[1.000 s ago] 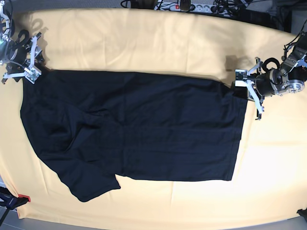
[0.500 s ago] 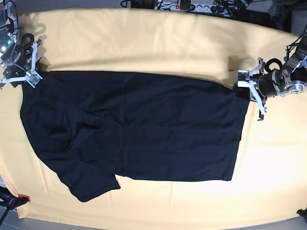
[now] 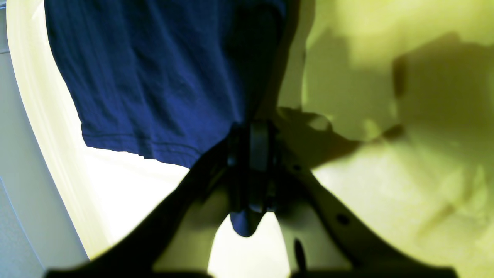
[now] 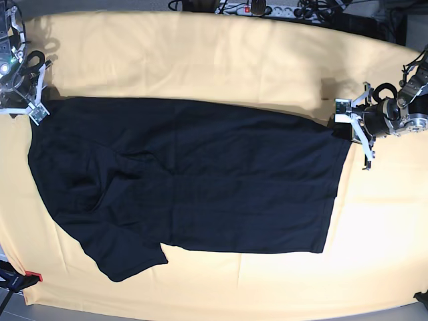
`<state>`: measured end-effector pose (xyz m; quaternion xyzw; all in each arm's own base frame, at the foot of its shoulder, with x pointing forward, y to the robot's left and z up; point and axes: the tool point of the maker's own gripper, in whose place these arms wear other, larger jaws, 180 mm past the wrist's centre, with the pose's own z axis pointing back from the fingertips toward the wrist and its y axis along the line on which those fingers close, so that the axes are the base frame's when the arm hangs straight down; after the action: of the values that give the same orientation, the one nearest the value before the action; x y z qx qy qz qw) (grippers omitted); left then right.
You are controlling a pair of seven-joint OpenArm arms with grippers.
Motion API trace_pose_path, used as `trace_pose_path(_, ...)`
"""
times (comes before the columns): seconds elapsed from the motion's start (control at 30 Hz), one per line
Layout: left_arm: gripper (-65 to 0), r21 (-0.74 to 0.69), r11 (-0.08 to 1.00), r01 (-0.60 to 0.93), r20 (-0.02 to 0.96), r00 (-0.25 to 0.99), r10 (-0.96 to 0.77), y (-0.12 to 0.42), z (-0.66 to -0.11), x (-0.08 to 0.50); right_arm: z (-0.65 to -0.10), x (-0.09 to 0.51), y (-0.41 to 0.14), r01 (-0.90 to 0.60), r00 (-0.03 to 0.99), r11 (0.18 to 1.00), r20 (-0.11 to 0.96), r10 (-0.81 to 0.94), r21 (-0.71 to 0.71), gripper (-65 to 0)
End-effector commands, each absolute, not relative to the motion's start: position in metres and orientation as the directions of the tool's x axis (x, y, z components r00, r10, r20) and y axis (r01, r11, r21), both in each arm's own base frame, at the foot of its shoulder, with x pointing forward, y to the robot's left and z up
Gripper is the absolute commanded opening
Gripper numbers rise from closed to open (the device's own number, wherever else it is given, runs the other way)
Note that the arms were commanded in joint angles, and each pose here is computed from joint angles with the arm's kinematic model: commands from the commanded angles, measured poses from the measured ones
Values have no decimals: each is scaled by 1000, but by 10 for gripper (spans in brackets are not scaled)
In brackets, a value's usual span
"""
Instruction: Fold the T-shirt properly
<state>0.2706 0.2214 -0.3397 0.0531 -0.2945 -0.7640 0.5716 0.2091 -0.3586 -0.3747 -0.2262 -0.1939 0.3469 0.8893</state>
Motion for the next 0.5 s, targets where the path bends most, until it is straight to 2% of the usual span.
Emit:
trace_pose_path(0.0, -650, 540, -179, 823, 235, -351, -906, 227, -326, 279, -365, 214, -369, -522, 681, 632, 166, 713, -572, -567)
trace_pose_path(0.03, -650, 539, -178, 823, 235, -351, -906, 227, -326, 279, -365, 214, -369, -522, 681, 632, 166, 713, -573, -624)
trace_pose_path(0.07, -650, 539, -179, 823, 235, -351, -906, 227, -326, 279, -365, 214, -369, -522, 681, 632, 165, 713, -573, -650)
trace_pose_path(0.2, -650, 537, -183, 824, 233, -353, -906, 228, -326, 279, -363, 214, -374, -516, 698, 630, 143, 702, -580, -650)
trace_pose_path(0.33, -650, 511, -231, 828, 215, -383, -898, 229, -318, 269, -352, 217, -391, -509, 697, 560, 69, 713, -654, -650)
trace_pose_path(0.47, -650, 465, -239, 853, 269, -393, -879, 219, -305, 253, -350, 218, -395, -508, 699, 555, 60, 712, -659, -650)
